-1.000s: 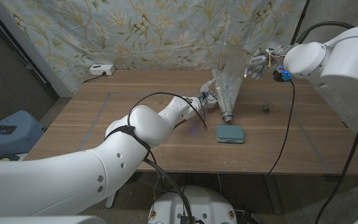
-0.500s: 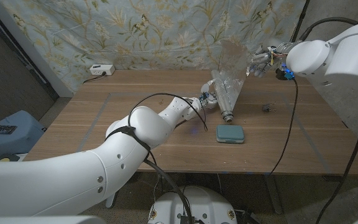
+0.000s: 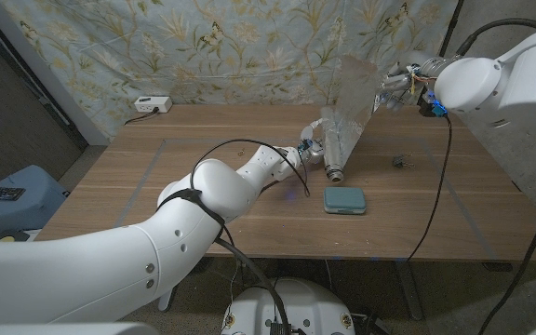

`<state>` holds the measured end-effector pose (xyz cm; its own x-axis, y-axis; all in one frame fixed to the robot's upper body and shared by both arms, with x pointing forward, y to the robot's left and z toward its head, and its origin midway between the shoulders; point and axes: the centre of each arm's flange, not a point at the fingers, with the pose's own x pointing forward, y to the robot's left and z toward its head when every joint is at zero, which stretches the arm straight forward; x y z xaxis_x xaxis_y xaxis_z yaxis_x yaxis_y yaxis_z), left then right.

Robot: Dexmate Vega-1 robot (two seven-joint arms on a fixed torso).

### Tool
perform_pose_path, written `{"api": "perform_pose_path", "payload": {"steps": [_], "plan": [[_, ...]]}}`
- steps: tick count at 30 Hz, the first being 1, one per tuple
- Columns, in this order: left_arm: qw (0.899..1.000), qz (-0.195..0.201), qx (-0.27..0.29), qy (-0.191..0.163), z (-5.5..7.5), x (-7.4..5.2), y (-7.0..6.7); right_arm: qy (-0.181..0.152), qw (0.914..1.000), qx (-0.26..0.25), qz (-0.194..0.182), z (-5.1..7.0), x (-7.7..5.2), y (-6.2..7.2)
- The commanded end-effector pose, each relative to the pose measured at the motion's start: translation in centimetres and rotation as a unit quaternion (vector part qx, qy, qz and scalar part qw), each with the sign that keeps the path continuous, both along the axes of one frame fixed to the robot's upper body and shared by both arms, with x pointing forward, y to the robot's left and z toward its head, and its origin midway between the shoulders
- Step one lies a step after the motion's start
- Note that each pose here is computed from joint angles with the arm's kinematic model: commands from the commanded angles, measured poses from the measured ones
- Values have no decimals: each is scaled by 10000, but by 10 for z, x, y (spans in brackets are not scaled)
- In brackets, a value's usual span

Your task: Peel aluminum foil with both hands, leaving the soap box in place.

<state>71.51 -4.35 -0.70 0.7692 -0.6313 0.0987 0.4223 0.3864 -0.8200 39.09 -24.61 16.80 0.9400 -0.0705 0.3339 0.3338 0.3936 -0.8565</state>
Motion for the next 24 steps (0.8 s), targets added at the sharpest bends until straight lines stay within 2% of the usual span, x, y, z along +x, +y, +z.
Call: {"api": "perform_pose_path", "payload": {"steps": [1,13,19,24], "plan": [[9998,-196,-18,-24,1,2,14,-105,9999,44,-117,1,-5,-4],[9953,-903,175,-306,14,-4,36,-181,9997,89,-163,1,-3,-10],[9932,-1063,255,-408,18,-5,46,-201,9997,104,-122,0,-1,-11],[9921,-1141,264,-455,19,-6,48,-211,9997,79,-91,0,-1,-11]]}}
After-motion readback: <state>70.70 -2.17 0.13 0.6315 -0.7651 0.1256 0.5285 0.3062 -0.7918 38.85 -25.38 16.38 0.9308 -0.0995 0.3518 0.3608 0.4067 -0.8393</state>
